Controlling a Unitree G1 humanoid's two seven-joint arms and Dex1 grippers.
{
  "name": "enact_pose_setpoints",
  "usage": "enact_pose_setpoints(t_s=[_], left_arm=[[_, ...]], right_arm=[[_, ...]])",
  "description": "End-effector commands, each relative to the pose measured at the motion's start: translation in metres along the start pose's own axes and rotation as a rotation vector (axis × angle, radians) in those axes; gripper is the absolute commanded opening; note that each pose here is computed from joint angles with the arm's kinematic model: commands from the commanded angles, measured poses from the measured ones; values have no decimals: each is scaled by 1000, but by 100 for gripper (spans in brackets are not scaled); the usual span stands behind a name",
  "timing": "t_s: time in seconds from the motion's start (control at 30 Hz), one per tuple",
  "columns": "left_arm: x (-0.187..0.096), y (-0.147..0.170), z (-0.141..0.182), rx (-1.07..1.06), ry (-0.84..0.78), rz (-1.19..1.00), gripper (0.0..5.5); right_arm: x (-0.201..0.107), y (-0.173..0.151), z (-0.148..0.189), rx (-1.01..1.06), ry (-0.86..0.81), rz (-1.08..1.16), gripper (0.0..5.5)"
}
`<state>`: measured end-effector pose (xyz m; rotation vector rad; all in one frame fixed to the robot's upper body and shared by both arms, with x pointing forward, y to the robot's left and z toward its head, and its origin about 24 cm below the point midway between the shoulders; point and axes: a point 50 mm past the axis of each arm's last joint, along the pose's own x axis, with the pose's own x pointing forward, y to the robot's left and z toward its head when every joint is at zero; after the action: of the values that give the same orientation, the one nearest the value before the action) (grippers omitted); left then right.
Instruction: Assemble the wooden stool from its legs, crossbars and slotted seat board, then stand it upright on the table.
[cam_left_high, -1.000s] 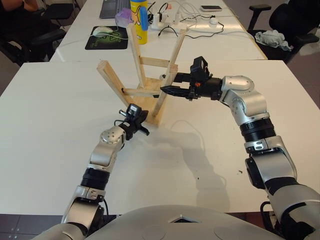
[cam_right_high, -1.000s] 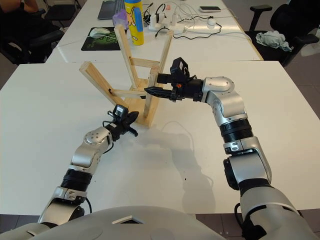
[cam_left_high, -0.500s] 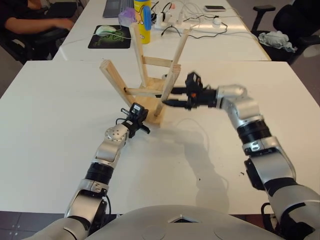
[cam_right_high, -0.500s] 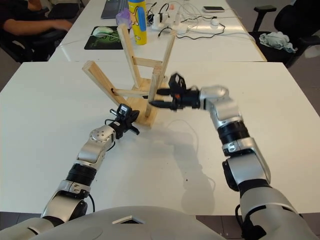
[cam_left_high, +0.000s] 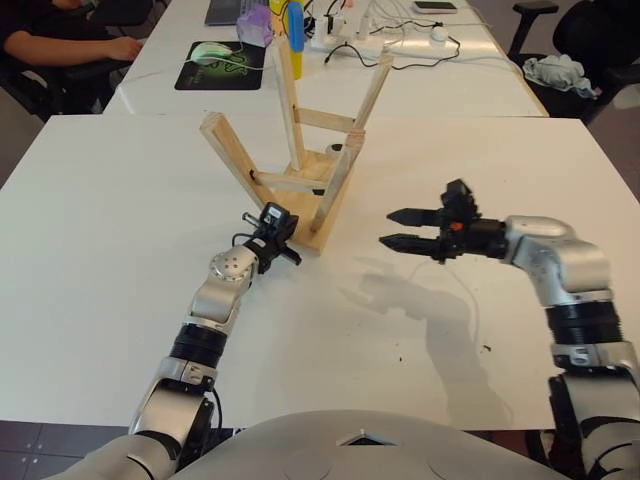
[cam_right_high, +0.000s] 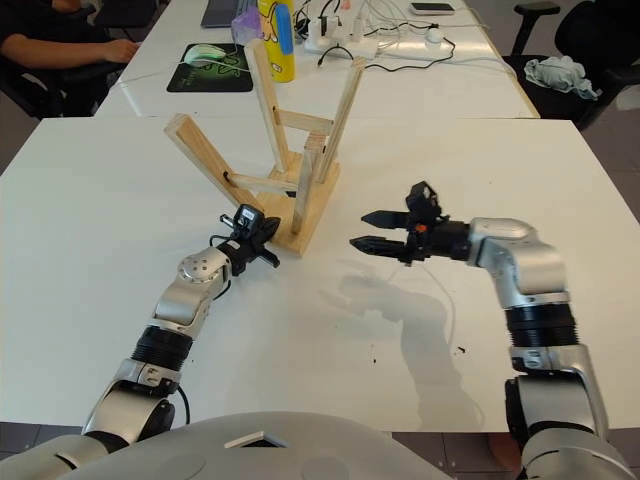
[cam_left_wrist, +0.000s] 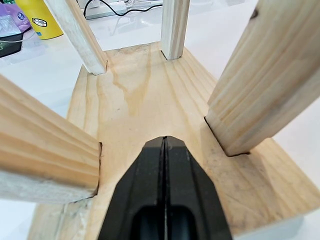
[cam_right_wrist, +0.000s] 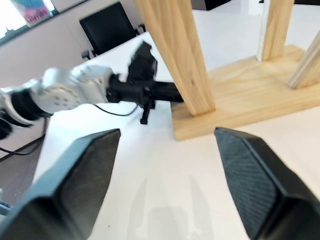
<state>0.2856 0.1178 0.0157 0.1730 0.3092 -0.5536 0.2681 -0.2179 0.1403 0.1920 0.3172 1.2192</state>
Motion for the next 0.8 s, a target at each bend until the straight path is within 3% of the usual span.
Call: enact_pose_setpoints(t_s=[0.03,0.17,0.4,0.57,0.8], left_arm=[[-21,-5,-63,-64,277,15,0],[-20,-6,-62,-68,274,12,0],[-17,-8,-61,-67,271,-5,0],[-15,-10,-60,-72,269,-11,0],[-15,-14,-62,-91,271,0,0]], right_arm=[[4,26,69,-84,-274,94,265],[40,36,101,-128,-500,60,199],[98,36,85,-124,-541,-51,93],[108,28,87,-151,-556,-91,2],[101,36,152,-261,-753,-40,1]])
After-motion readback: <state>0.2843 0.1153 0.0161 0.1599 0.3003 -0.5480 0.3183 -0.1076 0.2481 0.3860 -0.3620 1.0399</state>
